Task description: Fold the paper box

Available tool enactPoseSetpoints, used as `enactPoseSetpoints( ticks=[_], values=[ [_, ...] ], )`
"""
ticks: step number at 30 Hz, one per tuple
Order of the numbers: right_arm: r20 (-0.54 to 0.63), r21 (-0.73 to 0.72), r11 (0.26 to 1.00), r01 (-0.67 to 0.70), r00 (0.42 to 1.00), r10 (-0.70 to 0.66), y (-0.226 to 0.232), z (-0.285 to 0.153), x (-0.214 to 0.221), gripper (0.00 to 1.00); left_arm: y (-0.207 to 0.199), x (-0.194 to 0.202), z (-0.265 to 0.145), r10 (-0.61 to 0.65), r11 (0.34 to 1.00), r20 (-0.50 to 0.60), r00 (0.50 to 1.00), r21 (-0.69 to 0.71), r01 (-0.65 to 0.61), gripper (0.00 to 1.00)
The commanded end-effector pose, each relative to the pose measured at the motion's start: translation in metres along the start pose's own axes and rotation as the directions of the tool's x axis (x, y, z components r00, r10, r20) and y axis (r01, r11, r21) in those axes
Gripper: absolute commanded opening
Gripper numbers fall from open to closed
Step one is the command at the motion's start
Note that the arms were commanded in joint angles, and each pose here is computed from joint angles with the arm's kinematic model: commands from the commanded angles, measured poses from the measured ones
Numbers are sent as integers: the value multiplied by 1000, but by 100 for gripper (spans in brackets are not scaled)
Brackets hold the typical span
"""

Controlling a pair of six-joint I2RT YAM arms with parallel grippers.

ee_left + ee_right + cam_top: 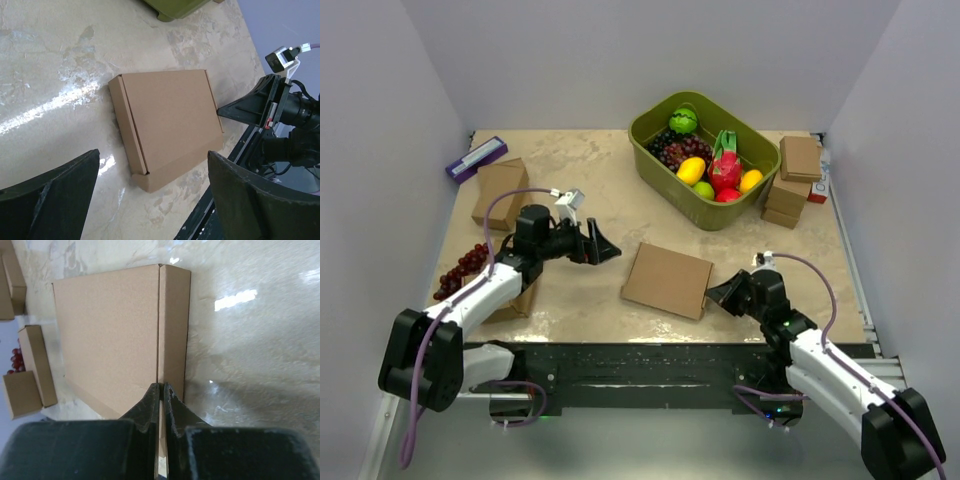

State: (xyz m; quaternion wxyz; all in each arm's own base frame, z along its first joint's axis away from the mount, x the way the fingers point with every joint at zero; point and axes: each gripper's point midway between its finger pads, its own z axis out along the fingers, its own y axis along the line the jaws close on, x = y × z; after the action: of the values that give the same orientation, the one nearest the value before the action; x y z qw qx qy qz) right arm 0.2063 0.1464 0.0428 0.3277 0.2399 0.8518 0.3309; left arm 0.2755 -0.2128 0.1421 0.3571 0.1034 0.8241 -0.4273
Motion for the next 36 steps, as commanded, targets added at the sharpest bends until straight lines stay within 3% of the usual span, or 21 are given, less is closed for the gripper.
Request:
enactPoseSetpoints(
  ticks=[1,10,17,23,25,31,36],
  values=[
    [-16,-172,985,10,1000,-13,43,-8,-5,0,-10,-6,-2,-38,998,35,999,49,37,93],
    [-13,-253,965,69,997,-75,79,-27,-17,0,2,-2,-3,-65,998,22,998,-11,65,95],
    [10,-285,956,71,997,-71,87,-34,-21,0,-10,23,5,-173,974,-42,984,142,177,93],
    [14,-170,975,146,989,-146,63,-20,-21,0,30,31,3,-151,985,-27,988,-89,148,93],
    [5,-141,968,207,978,-209,57,-17,-21,18,38,31,0,-134,981,-29,991,-145,128,93],
    [-54,-137,957,256,963,-265,55,-4,-8,53,41,19,-4,-109,977,22,994,-181,111,94],
    [-99,-131,953,272,953,-286,57,11,12,61,31,21,-2,-76,990,-50,996,-124,70,94]
  ],
)
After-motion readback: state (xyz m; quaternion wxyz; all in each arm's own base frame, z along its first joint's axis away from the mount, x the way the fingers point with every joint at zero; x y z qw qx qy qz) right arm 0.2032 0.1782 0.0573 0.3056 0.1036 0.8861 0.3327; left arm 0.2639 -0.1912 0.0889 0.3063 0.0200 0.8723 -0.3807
